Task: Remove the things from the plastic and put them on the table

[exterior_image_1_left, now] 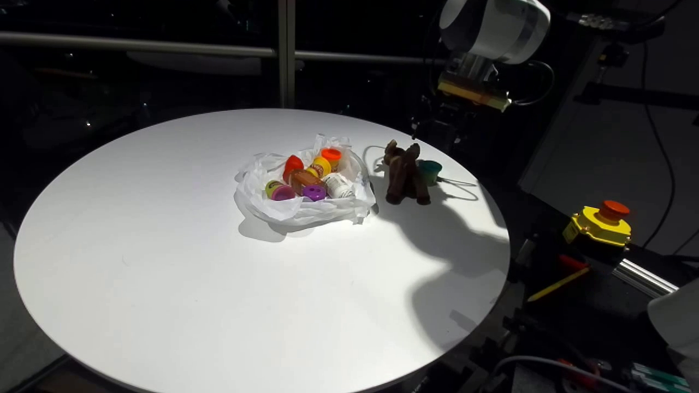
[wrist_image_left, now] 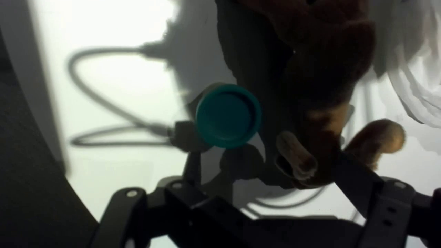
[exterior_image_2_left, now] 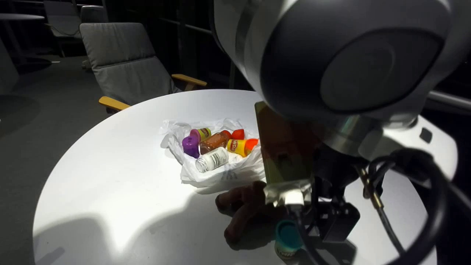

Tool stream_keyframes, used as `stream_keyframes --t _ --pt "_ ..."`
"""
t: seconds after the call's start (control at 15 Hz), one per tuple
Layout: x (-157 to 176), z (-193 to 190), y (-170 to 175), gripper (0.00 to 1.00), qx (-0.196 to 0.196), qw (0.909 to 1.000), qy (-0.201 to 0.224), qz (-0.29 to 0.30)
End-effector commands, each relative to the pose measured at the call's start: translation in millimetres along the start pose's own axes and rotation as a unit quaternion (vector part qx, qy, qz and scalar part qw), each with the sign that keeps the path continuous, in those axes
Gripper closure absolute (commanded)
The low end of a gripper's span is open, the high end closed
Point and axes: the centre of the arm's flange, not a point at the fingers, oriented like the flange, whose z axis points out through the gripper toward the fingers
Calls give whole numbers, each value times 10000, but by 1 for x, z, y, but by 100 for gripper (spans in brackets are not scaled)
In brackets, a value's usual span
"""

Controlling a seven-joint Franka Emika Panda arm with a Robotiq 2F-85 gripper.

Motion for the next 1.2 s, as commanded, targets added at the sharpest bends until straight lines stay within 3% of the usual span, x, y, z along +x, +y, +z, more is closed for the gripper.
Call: stream_keyframes --t 0.0,0.33,0.6,0.8,1.13 --pt "-25 -78 -45 0 253 9984 90 -506" --pt "-77 -106 -151 0 328 9923 -52 -1194" --pt "-116 -73 -220 0 323 9888 -342 -1414" --pt "-123 -36 -246 0 238 9896 -553 -1310" --pt "-97 28 -256 0 -85 9947 -657 -783"
